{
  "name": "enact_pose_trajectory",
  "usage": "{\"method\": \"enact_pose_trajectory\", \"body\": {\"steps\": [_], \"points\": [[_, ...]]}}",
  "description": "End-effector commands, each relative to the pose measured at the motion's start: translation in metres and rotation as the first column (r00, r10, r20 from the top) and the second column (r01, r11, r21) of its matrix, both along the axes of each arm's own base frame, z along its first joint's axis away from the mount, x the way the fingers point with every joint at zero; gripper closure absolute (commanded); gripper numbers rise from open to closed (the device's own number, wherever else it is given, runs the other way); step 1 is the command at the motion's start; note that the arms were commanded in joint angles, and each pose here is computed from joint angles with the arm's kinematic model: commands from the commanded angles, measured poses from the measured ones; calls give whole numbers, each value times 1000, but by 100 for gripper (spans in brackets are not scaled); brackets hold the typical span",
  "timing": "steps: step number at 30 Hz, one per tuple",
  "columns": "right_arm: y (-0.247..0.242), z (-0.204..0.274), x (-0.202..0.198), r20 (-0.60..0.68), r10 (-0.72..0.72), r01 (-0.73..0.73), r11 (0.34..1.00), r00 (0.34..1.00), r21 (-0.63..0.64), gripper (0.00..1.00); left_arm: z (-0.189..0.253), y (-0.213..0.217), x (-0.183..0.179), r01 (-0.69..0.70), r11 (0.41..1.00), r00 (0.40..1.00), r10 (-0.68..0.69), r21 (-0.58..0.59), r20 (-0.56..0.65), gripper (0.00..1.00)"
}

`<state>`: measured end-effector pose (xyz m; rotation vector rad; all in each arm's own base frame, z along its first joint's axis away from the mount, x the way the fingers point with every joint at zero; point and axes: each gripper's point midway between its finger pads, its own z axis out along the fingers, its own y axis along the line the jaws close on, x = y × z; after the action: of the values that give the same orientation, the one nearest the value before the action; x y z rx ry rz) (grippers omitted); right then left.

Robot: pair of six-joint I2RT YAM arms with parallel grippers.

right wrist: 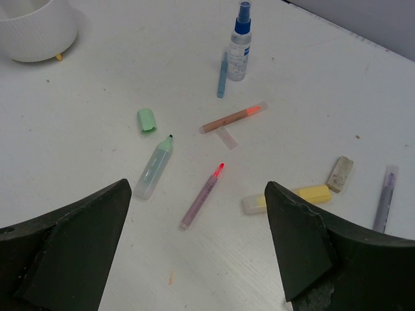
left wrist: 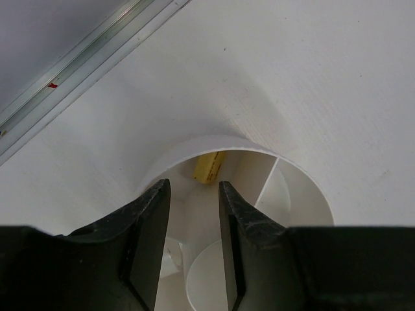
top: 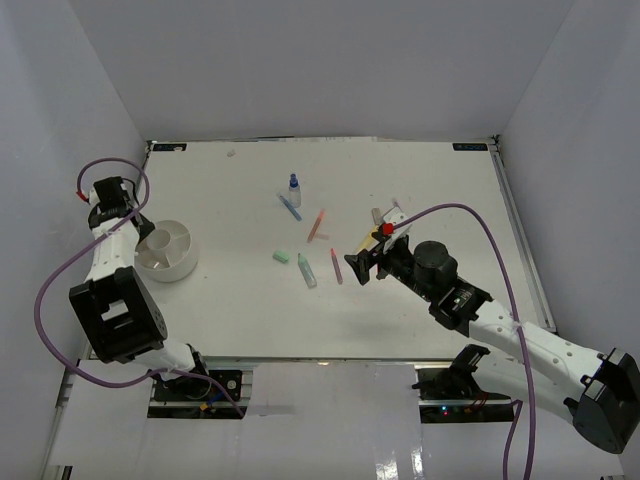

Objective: Sort the stationery into containers
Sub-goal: Place the stationery in the storage box, then pick up the stationery from the center of the board.

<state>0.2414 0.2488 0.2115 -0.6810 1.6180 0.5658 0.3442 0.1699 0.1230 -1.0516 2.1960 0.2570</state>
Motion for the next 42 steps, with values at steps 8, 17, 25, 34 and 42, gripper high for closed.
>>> {"method": "enact_pose_trajectory", "body": {"steps": [8, 17, 25, 34, 42], "points": [[3, 13, 3, 48, -3, 1, 999, 999, 35, 10, 38, 1, 0, -12, 1000, 997, 11, 22, 75, 47], [-2, -7, 25, -22, -91, 90, 995, 996, -38, 10, 119, -12, -10, -32, 999, 967, 21, 37, 253, 25], [-36, -59, 94, -276, -360, 320, 930, 891, -179, 4, 160, -70, -19, 139, 989, 909, -150, 57, 389, 2], [-72, -110, 165, -379, -538, 438, 840, 753, -321, 0, 184, -139, -43, 374, 907, 773, -419, 192, 477, 2], [-76, -140, 202, -389, -600, 463, 794, 699, -394, 12, 179, -178, -65, 518, 823, 675, -561, 233, 480, 2]]}}
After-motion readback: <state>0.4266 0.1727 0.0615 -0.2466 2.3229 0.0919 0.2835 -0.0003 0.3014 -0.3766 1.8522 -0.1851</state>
